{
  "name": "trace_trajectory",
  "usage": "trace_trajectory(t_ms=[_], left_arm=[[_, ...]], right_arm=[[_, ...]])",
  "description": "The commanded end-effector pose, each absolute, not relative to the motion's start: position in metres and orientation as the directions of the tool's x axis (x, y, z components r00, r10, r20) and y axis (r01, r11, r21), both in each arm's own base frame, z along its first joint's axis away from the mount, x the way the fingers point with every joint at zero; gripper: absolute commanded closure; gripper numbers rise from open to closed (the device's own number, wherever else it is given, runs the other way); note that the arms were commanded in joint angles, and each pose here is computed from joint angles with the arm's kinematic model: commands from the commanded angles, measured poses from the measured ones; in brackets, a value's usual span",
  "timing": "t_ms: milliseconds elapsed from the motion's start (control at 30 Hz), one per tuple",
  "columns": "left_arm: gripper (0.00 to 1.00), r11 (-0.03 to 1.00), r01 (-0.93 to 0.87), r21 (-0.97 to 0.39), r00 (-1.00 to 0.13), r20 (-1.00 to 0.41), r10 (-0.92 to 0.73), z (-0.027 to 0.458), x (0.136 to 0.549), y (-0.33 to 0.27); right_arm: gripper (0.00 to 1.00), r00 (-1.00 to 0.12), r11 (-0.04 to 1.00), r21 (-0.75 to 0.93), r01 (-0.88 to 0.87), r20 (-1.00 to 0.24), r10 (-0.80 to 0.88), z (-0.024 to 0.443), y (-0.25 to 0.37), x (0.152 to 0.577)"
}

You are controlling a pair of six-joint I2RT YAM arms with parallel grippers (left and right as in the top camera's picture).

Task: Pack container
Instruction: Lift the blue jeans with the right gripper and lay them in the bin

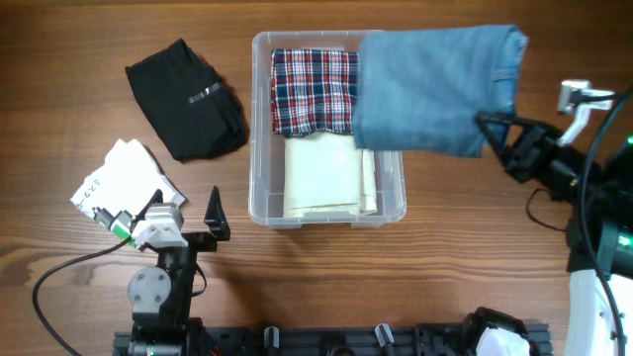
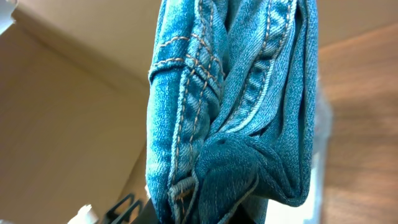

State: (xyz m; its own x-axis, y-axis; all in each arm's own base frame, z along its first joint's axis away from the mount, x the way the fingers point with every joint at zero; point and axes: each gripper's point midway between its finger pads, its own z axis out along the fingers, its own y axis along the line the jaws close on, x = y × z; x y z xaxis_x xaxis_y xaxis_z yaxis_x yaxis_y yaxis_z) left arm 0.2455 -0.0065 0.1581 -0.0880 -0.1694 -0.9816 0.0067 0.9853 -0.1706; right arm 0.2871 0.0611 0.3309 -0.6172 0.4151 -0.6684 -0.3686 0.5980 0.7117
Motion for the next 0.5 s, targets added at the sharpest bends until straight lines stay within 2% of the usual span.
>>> trace_trajectory(t_ms=[0, 333, 467], left_arm=[[0.0, 0.989, 0.012, -0.148, -0.085, -0.985, -0.147, 0.157, 0.246, -0.007], [0.0, 0.989, 0.012, -0.148, -0.085, -0.985, -0.147, 0.157, 0.246, -0.007], [0.0, 0.989, 0.012, -0.148, -0.085, -0.985, -0.147, 0.157, 0.246, -0.007]], right_arm=[[0.96, -0.665, 0.547, 0.728, -0.413, -0.652, 0.365, 0.331, 0.088, 0.28], [0.96, -0.738, 0.63, 0.715, -0.304, -0.595, 0.319, 0.299, 0.147, 0.29], [0.96, -0.769, 0.605, 0.742, -0.288, -0.556, 0.316, 0.293, 0.17, 0.296]])
